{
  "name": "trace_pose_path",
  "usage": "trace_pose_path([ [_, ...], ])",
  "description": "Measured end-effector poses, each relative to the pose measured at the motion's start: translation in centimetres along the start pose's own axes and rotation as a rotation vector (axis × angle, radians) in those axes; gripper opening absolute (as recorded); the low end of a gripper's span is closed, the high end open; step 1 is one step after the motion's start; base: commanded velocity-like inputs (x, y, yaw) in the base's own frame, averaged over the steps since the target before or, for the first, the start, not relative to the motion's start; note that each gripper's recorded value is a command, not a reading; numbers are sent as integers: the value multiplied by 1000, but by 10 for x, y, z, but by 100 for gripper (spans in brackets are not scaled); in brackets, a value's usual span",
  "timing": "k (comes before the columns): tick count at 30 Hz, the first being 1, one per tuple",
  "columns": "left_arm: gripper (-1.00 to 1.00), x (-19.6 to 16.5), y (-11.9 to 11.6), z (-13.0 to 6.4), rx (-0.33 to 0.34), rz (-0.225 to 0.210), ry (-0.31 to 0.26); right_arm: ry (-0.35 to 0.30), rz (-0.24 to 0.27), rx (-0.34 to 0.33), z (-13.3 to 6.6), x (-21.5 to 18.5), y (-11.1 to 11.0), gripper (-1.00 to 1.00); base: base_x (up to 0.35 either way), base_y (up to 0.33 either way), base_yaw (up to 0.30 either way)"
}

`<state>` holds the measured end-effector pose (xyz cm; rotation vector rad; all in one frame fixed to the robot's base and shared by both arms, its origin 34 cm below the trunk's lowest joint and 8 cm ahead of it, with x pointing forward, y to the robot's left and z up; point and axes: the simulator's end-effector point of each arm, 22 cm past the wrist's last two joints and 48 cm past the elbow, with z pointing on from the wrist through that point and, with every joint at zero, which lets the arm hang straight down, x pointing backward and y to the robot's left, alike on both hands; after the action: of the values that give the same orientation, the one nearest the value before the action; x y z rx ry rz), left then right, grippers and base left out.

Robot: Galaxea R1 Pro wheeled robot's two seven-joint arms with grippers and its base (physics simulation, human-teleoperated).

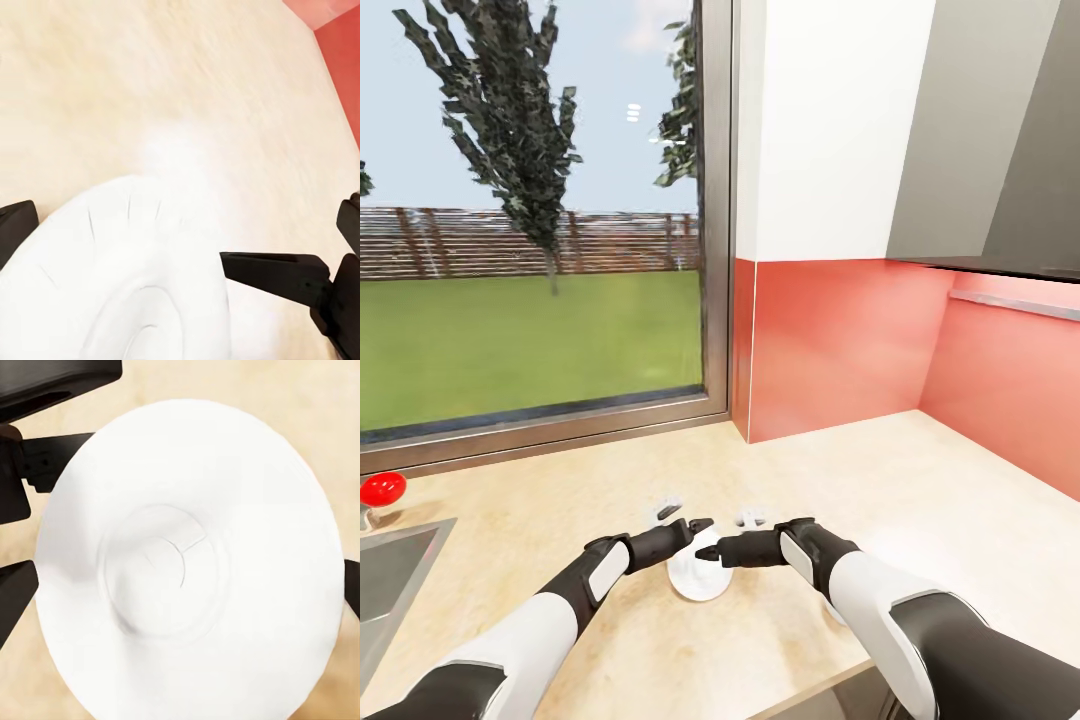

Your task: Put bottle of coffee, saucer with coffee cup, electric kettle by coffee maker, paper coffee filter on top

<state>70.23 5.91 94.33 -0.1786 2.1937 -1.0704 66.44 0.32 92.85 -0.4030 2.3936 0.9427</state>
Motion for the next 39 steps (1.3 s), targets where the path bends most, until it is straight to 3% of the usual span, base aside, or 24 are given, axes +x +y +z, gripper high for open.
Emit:
trace_pose_path([
  [4,100,0,0,0,0,0,0,0,0,0,0,0,0,100,0,0,0],
  [5,100,0,0,0,0,0,0,0,0,0,0,0,0,-100,0,0,0],
  [14,100,0,5,-1,-16,16,2,6,-17,9,0,1,-2,-100,0,0,0],
  [39,100,-5,-1,-2,5,6,-8,-3,-3,-2,0,-1,1,-100,0,0,0],
])
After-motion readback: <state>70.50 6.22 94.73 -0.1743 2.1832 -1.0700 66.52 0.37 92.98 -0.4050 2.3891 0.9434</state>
